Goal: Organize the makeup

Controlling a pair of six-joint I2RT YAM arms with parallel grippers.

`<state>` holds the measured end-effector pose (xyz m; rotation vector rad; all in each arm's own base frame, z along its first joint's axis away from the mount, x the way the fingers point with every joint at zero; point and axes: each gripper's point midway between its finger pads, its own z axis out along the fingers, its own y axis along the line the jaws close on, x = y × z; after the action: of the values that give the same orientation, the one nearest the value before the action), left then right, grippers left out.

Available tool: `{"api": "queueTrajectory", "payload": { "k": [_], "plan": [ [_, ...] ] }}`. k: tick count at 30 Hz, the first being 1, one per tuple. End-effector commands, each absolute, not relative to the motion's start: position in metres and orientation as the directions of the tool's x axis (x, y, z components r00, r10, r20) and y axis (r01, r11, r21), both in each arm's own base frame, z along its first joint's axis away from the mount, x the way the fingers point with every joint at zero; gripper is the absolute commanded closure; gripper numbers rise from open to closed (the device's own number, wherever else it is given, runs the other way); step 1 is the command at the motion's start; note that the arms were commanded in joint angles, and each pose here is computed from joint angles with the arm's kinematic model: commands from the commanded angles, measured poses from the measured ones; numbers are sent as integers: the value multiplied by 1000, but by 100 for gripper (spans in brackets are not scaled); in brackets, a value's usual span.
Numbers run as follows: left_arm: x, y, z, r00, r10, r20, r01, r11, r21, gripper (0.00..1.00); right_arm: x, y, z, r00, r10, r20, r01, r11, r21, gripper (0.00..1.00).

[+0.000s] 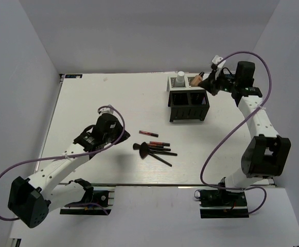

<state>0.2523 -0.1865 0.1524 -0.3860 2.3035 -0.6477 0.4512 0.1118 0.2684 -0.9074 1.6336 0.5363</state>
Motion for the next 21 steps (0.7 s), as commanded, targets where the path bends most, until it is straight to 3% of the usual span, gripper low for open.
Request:
{"api": "queueTrajectory", "payload": {
  "k": [1,4,7,9,11,13,15,16,17,19,21],
  "plan": [
    [256,-205,163,-730,-416,-542,-21,807,-590,77,354,168,263,95,-274,-957,-971,187,-150,97],
    [260,-211,155,-756,-388,-528,-21,820,-572,77,319,187,240,146,-317,-937,-983,62,-174,89],
    [261,-223,146,-799,-318,-511,24,832,-554,78,290,200,213,132,-358,-924,-990,-7,-139,66],
    [267,-227,138,-817,-258,-515,52,858,-512,80,270,216,205,142,-361,-922,-990,-68,-126,60],
    [269,-226,137,-827,-225,-516,64,873,-484,80,258,221,189,122,-385,-915,-991,-92,-93,60],
    [266,-224,135,-834,-213,-509,65,879,-473,74,238,233,163,105,-443,-891,-989,-141,-47,62],
    [260,-220,140,-826,-227,-516,63,873,-484,61,226,246,147,129,-473,-872,-982,-181,-47,66],
    [256,-219,140,-826,-239,-511,55,867,-495,46,226,246,136,100,-520,-848,-989,-148,-25,71],
    [252,-218,142,-824,-266,-500,37,855,-517,39,231,249,126,106,-530,-841,-991,-127,-45,73],
    [238,-212,139,-823,-313,-474,1,834,-552,29,232,254,116,103,-566,-818,-993,-109,-49,76],
    [224,-206,128,-832,-329,-447,-29,831,-556,26,240,260,116,85,-575,-813,-996,-75,-50,77]
  ]
}}
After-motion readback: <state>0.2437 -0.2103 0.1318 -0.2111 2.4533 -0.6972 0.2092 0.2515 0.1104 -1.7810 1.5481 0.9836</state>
